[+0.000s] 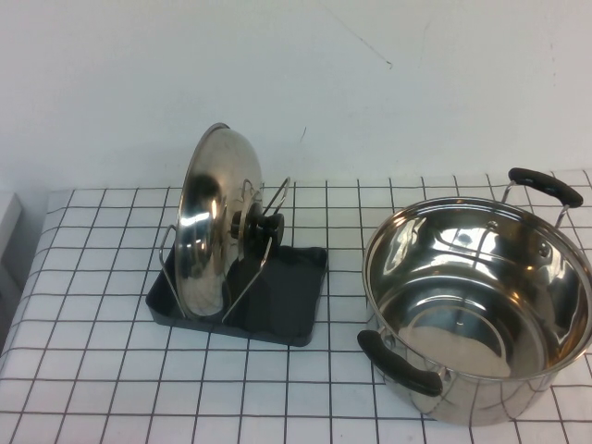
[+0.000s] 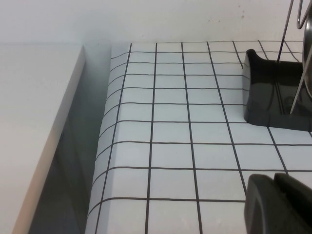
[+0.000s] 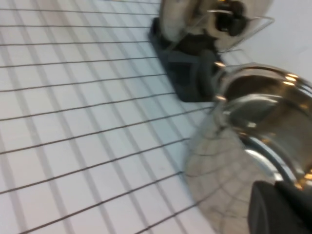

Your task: Put pot lid on rack

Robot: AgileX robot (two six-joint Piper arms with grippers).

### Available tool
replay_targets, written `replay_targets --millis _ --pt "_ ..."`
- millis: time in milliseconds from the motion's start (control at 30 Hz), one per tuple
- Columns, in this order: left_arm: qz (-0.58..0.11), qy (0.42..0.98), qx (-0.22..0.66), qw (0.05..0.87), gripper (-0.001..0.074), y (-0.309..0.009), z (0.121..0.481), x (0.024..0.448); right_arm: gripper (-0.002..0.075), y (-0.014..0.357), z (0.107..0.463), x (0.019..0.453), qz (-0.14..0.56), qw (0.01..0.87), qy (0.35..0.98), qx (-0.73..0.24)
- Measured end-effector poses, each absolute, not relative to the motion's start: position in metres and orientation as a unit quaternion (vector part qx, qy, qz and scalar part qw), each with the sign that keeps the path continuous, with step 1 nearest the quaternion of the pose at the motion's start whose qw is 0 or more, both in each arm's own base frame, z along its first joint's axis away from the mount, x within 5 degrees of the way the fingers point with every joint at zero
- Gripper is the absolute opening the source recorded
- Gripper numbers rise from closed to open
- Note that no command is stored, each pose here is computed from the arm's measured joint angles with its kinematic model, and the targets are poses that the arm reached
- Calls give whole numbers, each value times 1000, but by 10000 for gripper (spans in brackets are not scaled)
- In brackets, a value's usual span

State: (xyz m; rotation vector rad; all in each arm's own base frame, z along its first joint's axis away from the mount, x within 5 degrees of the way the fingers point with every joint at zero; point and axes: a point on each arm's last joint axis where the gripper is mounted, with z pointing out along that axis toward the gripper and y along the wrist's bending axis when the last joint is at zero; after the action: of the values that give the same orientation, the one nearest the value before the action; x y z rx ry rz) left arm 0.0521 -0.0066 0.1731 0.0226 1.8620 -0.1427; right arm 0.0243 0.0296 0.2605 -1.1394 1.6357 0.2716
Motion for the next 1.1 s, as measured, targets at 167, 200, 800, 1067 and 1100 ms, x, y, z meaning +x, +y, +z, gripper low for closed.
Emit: replay_targets --millis 167,200,800,1067,1100 --pt "-61 801 10 595 -1 -7 173 52 -1 25 243 32 58 590 700 -399" --pt "-61 801 10 595 -1 -7 173 52 -1 22 239 34 38 603 705 -371" --pt "-61 801 10 595 -1 -7 173 52 -1 -3 168 50 -133 554 812 -122" --pt "-61 802 10 594 -1 -7 173 52 -1 -3 167 50 -105 559 818 -90" --pt "-61 802 10 594 -1 -7 173 52 -1 -3 167 50 -101 560 818 -83"
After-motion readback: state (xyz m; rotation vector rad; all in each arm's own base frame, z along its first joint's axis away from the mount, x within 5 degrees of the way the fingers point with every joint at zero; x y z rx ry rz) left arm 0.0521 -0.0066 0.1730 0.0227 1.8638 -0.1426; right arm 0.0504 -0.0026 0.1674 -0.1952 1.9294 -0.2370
